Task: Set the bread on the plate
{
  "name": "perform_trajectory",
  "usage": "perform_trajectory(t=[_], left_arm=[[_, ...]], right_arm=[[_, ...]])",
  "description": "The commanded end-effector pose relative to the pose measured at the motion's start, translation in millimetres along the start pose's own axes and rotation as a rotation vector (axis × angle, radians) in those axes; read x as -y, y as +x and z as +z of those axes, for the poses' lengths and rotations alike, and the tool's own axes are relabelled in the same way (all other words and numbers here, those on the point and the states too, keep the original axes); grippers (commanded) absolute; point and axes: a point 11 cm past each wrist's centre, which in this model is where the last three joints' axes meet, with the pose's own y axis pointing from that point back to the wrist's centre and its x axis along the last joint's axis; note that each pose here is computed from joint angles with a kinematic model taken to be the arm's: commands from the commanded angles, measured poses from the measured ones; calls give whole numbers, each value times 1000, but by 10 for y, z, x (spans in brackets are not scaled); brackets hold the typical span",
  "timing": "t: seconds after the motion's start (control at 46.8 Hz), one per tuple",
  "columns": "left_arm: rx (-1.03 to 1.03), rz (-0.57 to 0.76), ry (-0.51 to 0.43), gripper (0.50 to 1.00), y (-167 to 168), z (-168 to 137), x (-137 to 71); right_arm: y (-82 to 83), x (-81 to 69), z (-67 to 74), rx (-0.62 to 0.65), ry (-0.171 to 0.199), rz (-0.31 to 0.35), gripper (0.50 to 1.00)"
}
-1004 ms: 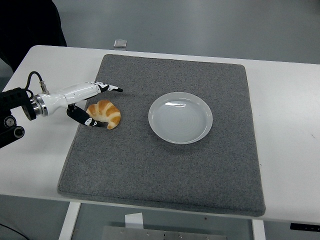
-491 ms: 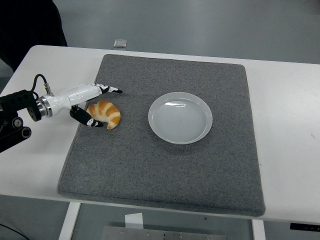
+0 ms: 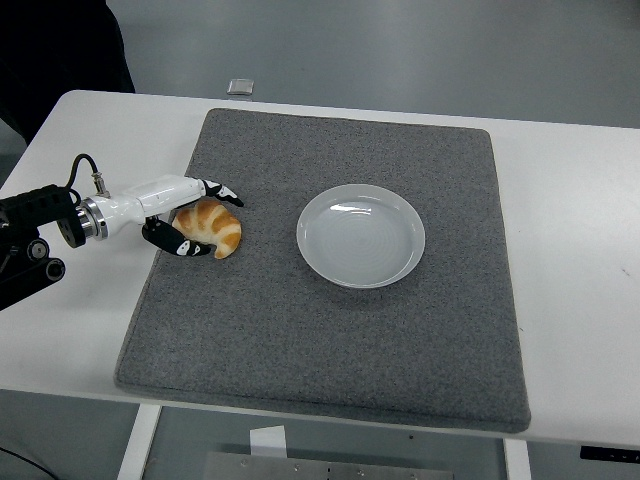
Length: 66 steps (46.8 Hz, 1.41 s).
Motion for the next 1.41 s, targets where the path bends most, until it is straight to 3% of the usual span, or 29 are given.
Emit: perform_trajectory(t=[0.0,0.256,0.363,0.534,0.791,1.389], left_arm=[[1,-5,-5,825,-10,16,1],[0,-6,-8,771,4,23,-2],[1,-6,-8,684,7,20,-6],[8,-9,-10,500,15,17,-14],[90,-24,-30,500,68,41,-13],[243,188,-148,500,1047,438,86]], right_arm=[[0,0,7,0,-1,0,952],[0,0,-2,0,0,0,952],[0,0,-2,-2,0,0,952],[0,0,-2,0,0,0,952],[0,0,-2,0,0,0,952],[0,0,-2,0,0,0,952]])
